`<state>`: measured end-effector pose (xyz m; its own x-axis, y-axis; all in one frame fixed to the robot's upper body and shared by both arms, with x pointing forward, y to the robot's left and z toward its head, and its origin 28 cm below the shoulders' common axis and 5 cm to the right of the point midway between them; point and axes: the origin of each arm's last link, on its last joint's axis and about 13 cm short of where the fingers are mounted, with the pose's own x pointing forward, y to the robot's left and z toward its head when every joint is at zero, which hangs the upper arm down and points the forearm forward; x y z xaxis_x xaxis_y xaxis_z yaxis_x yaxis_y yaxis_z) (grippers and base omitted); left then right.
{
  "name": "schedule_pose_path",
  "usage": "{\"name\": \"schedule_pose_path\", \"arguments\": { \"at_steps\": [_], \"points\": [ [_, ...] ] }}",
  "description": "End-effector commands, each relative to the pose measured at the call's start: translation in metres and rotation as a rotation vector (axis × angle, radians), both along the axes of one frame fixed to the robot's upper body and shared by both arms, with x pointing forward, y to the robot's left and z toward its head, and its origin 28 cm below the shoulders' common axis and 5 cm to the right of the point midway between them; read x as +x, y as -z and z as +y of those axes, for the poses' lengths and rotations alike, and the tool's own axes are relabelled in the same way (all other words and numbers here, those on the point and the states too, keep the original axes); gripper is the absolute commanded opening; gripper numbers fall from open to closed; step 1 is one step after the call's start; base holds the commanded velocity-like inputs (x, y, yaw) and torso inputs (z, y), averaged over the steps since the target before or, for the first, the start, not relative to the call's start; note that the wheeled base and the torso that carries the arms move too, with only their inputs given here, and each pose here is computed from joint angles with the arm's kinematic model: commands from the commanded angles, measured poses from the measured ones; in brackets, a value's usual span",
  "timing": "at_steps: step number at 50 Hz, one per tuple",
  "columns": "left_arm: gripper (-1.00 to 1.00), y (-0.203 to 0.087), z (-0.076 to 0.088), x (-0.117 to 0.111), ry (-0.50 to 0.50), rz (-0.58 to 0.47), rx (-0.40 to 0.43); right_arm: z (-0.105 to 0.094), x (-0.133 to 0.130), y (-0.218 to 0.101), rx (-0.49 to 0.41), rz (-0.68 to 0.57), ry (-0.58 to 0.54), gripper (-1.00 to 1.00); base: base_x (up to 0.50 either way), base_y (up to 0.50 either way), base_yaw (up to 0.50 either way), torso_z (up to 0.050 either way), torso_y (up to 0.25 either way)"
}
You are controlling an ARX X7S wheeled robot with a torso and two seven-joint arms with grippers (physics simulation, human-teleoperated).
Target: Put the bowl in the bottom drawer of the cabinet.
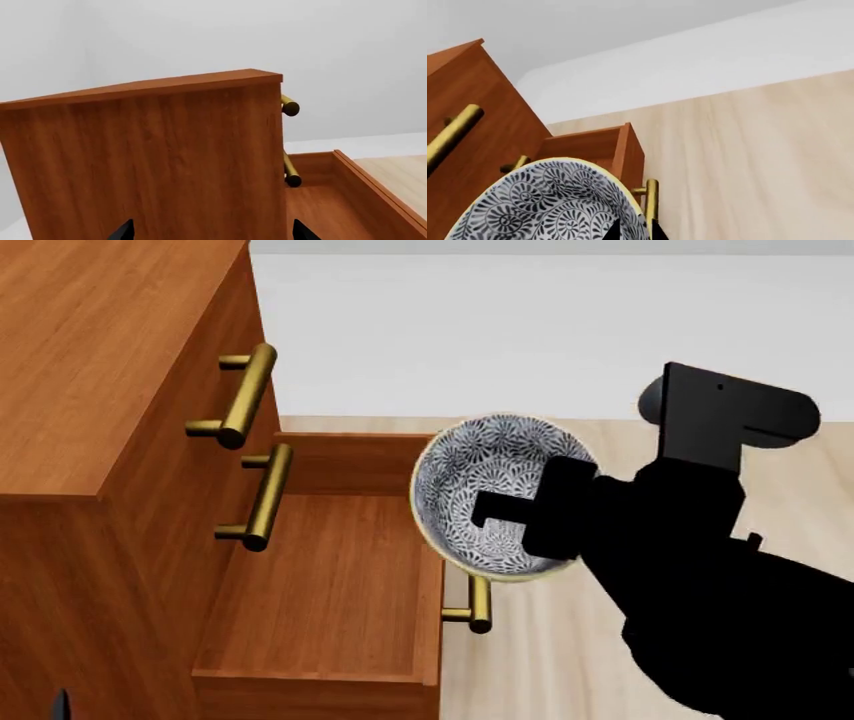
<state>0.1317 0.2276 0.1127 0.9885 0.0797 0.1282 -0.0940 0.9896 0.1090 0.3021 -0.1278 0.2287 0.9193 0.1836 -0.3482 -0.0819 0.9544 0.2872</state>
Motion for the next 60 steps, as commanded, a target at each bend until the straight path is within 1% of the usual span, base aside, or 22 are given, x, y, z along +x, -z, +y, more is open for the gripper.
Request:
{"name": "schedule_pose_path", "arguments": {
  "at_steps": [1,11,22,28,30,33,43,49,60],
  "points": [
    [1.00,0.000,0.001,0.000,-0.002,-0.002,-0.001,0.023,0.029,-0.012,0.002,0.020,-0.052,-1.00,0.00,0.00,0.00,0.000,0.000],
    [1.00,0.001,0.002,-0.001,-0.008,0.000,-0.003,0.039,0.059,-0.003,-0.026,0.081,-0.060,-1.00,0.00,0.00,0.00,0.000,0.000],
    [1.00,0.001,0.003,0.000,-0.013,-0.002,-0.004,0.056,0.082,0.009,-0.054,0.142,-0.060,-1.00,0.00,0.00,0.00,0.000,0.000],
    [1.00,0.000,0.004,-0.001,-0.015,-0.004,-0.006,0.065,0.093,0.015,-0.092,0.161,-0.055,-1.00,0.00,0.00,0.00,0.000,0.000],
    [1.00,0.001,0.004,-0.002,-0.016,-0.004,-0.007,0.067,0.097,0.017,-0.121,0.159,-0.044,-1.00,0.00,0.00,0.00,0.000,0.000],
    [1.00,0.001,0.004,-0.002,-0.017,-0.005,-0.009,0.069,0.103,0.021,-0.120,0.171,-0.038,-1.00,0.00,0.00,0.00,0.000,0.000],
    [1.00,0.000,0.005,-0.003,-0.020,-0.006,-0.011,0.073,0.109,0.035,-0.131,0.205,-0.048,-1.00,0.00,0.00,0.00,0.000,0.001],
    [1.00,0.000,0.005,-0.002,-0.020,-0.008,-0.014,0.077,0.107,0.043,-0.169,0.214,-0.056,-1.00,0.00,0.00,0.00,0.000,0.000],
    [1.00,0.000,0.006,-0.002,-0.024,-0.007,-0.016,0.083,0.105,0.050,-0.201,0.222,-0.063,-1.00,0.00,0.00,0.00,0.000,0.000]
  ]
}}
